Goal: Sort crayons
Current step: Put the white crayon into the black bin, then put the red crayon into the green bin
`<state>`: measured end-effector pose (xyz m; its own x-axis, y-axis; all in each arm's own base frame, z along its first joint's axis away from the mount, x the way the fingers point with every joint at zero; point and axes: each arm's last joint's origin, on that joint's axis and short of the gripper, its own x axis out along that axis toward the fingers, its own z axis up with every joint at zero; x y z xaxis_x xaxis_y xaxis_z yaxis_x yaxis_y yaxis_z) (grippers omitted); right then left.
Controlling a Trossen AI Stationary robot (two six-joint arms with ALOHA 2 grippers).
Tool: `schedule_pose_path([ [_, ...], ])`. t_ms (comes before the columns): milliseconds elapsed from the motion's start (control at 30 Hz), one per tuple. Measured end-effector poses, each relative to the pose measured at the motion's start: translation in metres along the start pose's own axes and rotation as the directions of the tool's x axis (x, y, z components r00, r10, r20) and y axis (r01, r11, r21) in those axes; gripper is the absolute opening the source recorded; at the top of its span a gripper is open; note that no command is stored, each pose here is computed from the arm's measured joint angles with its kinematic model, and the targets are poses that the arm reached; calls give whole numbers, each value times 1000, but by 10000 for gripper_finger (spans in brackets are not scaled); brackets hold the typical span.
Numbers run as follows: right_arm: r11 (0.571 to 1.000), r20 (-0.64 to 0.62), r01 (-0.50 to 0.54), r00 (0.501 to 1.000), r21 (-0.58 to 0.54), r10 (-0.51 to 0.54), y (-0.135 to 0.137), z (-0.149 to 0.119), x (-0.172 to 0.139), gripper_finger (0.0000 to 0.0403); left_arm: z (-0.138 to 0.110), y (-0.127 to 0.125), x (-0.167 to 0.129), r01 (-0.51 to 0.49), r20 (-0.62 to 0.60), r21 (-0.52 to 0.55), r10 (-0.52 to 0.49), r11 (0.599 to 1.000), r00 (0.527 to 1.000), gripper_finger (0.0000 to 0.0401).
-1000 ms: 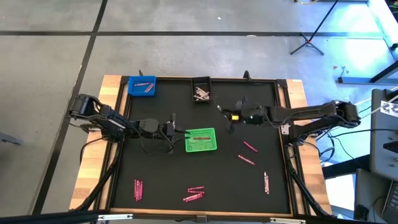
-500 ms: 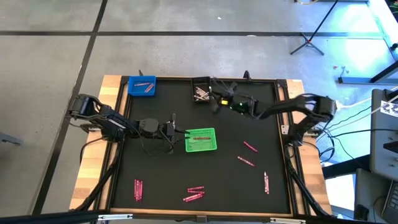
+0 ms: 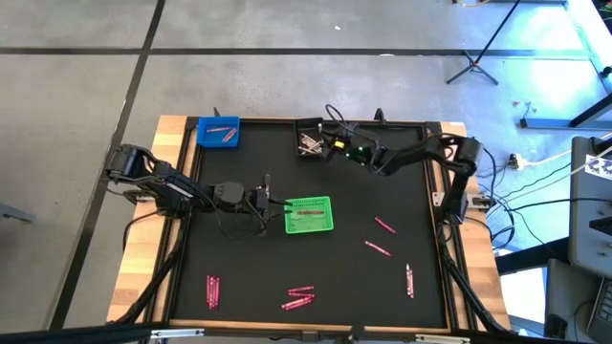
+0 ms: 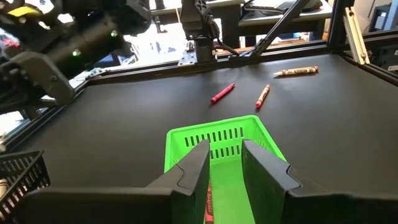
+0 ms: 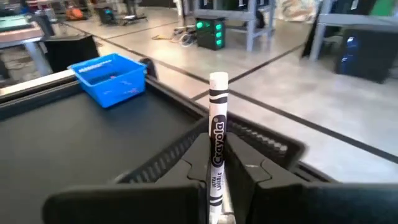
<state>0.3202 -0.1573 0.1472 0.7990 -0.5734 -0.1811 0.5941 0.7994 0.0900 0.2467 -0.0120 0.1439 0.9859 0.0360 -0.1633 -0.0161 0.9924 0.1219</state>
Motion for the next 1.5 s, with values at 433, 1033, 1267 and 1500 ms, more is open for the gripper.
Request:
schedule_pose_path([
  [433, 999, -248, -17, 969, -44, 6, 4, -13, 20, 31, 0, 0, 0, 2, 0, 0, -2, 1000, 1000, 86],
  [1033, 981, -425, -124, 904, -147, 50, 14, 32, -28, 126, 0, 0, 0, 8, 1, -21, -8, 1000, 1000, 86],
  [1267, 960, -634, -228, 769, -159, 78, 38, 52, -94, 125, 0, 0, 0, 8, 1, -21, -8, 1000, 1000, 86],
  [1500, 967, -835, -233, 548, -106, 41, 60, 41, -148, 124, 0, 0, 0, 7, 0, -27, -7, 1000, 1000, 86],
])
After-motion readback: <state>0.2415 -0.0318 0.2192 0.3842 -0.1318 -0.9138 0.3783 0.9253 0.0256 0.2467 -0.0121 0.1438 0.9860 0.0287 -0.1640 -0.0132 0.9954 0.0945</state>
